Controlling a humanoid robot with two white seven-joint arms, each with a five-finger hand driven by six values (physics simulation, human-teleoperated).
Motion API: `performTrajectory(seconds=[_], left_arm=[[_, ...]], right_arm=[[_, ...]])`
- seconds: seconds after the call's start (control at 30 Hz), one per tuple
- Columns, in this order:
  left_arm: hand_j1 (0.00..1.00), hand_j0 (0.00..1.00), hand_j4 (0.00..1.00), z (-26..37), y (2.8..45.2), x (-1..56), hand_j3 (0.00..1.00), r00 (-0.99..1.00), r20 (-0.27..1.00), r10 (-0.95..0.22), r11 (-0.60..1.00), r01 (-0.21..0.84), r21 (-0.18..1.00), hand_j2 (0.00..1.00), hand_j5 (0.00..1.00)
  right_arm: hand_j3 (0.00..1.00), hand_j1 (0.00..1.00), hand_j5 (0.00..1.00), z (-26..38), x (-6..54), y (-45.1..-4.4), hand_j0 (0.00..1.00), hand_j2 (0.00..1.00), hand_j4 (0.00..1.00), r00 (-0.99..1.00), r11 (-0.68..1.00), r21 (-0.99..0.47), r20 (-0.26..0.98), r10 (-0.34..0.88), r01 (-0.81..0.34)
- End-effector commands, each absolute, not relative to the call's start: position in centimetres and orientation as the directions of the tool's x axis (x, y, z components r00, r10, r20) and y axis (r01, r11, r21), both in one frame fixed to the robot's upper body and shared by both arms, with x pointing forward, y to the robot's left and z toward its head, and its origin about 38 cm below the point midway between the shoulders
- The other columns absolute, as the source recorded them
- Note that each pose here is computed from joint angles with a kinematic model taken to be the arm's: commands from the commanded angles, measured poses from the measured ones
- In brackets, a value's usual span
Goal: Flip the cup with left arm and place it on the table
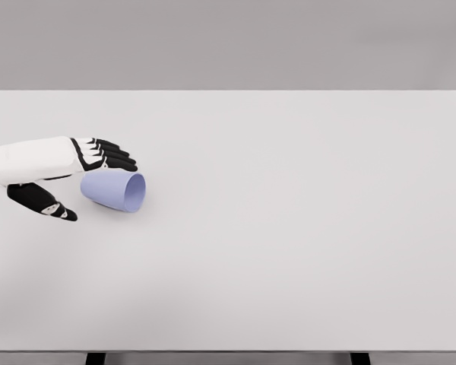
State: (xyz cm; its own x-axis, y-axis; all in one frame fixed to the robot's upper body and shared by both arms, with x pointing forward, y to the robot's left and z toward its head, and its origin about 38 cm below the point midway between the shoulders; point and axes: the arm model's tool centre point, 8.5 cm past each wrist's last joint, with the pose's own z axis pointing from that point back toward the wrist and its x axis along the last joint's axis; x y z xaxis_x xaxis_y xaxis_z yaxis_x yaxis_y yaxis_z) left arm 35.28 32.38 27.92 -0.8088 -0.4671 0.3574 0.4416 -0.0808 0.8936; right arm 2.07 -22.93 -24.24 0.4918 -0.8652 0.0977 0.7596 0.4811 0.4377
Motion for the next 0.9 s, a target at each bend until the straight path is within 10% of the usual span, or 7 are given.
performTrajectory(seconds=[0.0, 0.5, 0.87], left_arm=[[1.00, 1.00, 1.00, 28.0, 32.4, 35.3, 1.00, -0.805, 0.367, -0.466, -0.071, 0.448, 0.891, 1.00, 1.00], [1.00, 1.00, 1.00, 27.9, 29.7, 36.0, 1.00, -0.791, 0.493, -0.363, 0.101, 0.492, 0.865, 1.00, 1.00], [1.00, 1.00, 1.00, 22.8, 30.4, 39.4, 1.00, -0.451, 0.581, -0.678, 0.161, 0.680, 0.716, 1.00, 1.00]], right_arm=[[1.00, 1.00, 1.00, -24.2, 2.1, -23.0, 1.00, 1.00, 1.00, 0.495, 0.485, 0.438, 0.102, -0.863, 0.757], [1.00, 1.00, 1.00, -24.2, 2.0, -22.9, 1.00, 1.00, 1.00, 0.494, 0.482, 0.437, 0.095, -0.864, 0.759], [1.00, 1.00, 1.00, -24.2, 2.0, -22.9, 1.00, 1.00, 1.00, 0.494, 0.482, 0.437, 0.095, -0.864, 0.759]])
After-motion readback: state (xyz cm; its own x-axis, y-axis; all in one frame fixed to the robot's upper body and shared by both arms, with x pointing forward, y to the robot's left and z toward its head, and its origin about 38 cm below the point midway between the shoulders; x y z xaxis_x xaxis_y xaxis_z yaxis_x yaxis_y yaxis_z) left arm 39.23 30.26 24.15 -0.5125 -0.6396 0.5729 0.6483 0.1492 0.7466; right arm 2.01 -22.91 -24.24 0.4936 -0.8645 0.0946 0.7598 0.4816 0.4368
